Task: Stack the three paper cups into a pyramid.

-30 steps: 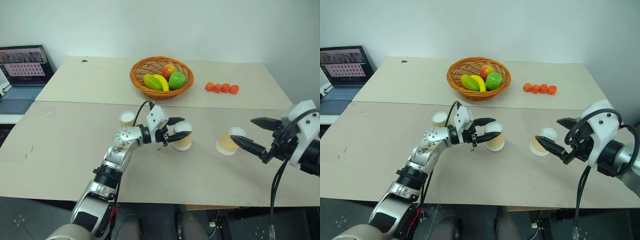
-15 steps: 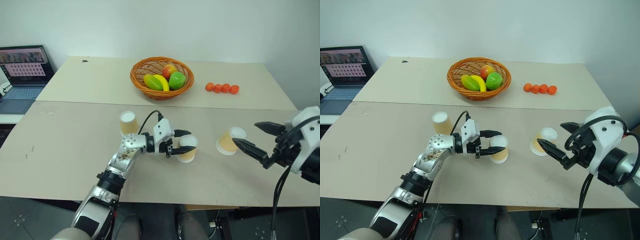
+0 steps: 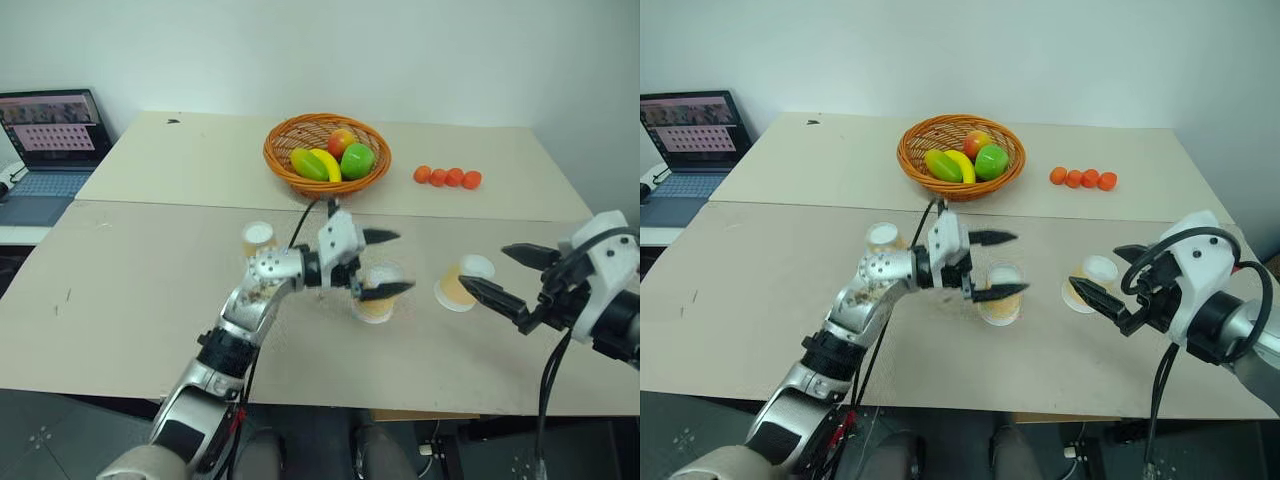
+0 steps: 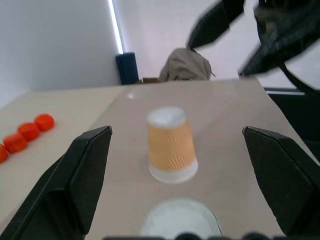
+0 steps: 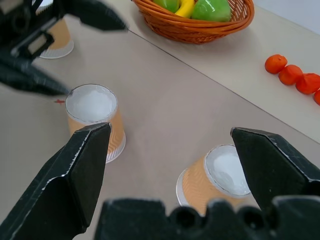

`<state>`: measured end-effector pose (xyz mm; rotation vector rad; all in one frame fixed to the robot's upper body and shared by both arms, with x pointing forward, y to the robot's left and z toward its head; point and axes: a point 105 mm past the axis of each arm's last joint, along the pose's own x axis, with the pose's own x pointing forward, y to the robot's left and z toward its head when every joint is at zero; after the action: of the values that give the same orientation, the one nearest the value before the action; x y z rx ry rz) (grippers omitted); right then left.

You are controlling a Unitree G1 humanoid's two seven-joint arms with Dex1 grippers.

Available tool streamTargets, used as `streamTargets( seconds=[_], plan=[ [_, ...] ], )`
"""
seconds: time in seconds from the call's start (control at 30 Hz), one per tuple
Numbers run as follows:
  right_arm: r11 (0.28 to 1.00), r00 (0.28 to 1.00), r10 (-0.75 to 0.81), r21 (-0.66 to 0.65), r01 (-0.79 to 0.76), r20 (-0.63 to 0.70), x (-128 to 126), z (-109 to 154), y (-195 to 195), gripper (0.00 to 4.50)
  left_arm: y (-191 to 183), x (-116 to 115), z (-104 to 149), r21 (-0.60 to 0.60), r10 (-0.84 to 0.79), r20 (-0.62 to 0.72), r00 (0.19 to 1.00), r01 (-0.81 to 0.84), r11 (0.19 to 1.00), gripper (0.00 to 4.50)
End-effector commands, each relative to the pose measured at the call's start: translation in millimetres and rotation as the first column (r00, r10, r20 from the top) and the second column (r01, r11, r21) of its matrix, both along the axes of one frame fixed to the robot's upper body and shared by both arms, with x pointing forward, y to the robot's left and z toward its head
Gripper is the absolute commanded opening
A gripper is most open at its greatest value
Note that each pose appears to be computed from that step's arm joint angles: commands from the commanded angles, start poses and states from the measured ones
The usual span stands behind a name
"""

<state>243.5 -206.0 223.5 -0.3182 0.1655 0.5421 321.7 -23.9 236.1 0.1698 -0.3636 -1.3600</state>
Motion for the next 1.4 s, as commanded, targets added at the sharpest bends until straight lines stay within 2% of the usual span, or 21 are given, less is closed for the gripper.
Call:
streamTargets(
  seconds=[0.03, 0.13, 0.33, 0.47, 0.53, 0.67, 0.77, 0.87, 1.0, 1.23, 1.4],
  plan=[
    [0.999, 0.998, 0.031, -0.012, -0.031, 0.057, 5, 12, 3, 4.50, 18, 4, 70, -0.138, 0.055, 0.062, 0.997, -0.046, 0.989, 4.46],
    [0.998, 0.996, 0.068, -0.009, -0.068, 0.050, 8, 13, 7, 4.50, 47, 13, 90, -0.145, 0.144, 0.052, 0.988, -0.135, 0.980, 4.46],
    [0.993, 0.993, 0.117, -0.014, -0.117, 0.033, 17, 13, 8, 4.50, 114, 15, 83, -0.034, 0.339, 0.059, 0.939, -0.337, 0.941, 4.46],
    [0.982, 0.982, 0.187, -0.015, -0.187, -0.004, 22, 9, 12, 4.50, 163, 13, 55, 0.046, 0.488, 0.006, 0.873, -0.488, 0.872, 4.46],
    [0.972, 0.971, 0.236, 0.005, -0.236, -0.035, 23, 7, 18, 4.50, 176, 6, 40, 0.102, 0.530, 0.025, 0.848, -0.530, 0.842, 4.46],
    [0.925, 0.918, 0.379, 0.030, -0.378, -0.121, 17, 0, 36, 4.50, 204, -3, 10, 0.143, 0.619, -0.029, 0.785, -0.609, 0.780, 4.46],
    [0.903, 0.894, 0.428, 0.032, -0.428, -0.133, 21, 1, 42, 4.50, 215, -18, -17, 0.187, 0.653, -0.055, 0.755, -0.634, 0.750, 4.46],
    [0.898, 0.888, 0.438, 0.018, -0.440, -0.139, 27, 1, 42, 4.50, 219, -27, -30, 0.162, 0.700, -0.075, 0.711, -0.684, 0.712, 4.46],
    [0.899, 0.890, 0.434, 0.002, -0.438, -0.137, 32, 5, 39, 4.50, 223, -50, -72, 0.207, 0.749, -0.015, 0.662, -0.731, 0.651, 4.46],
    [0.900, 0.894, 0.429, -0.017, -0.435, -0.131, 34, 12, 38, 4.50, 225, -39, -91, 0.133, 0.807, -0.055, 0.588, -0.796, 0.590, 4.46],
    [0.910, 0.905, 0.408, -0.030, -0.415, -0.123, 32, 18, 34, 4.50, 213, -21, -104, 0.105, 0.807, -0.084, 0.584, -0.801, 0.590, 4.46]
  ],
)
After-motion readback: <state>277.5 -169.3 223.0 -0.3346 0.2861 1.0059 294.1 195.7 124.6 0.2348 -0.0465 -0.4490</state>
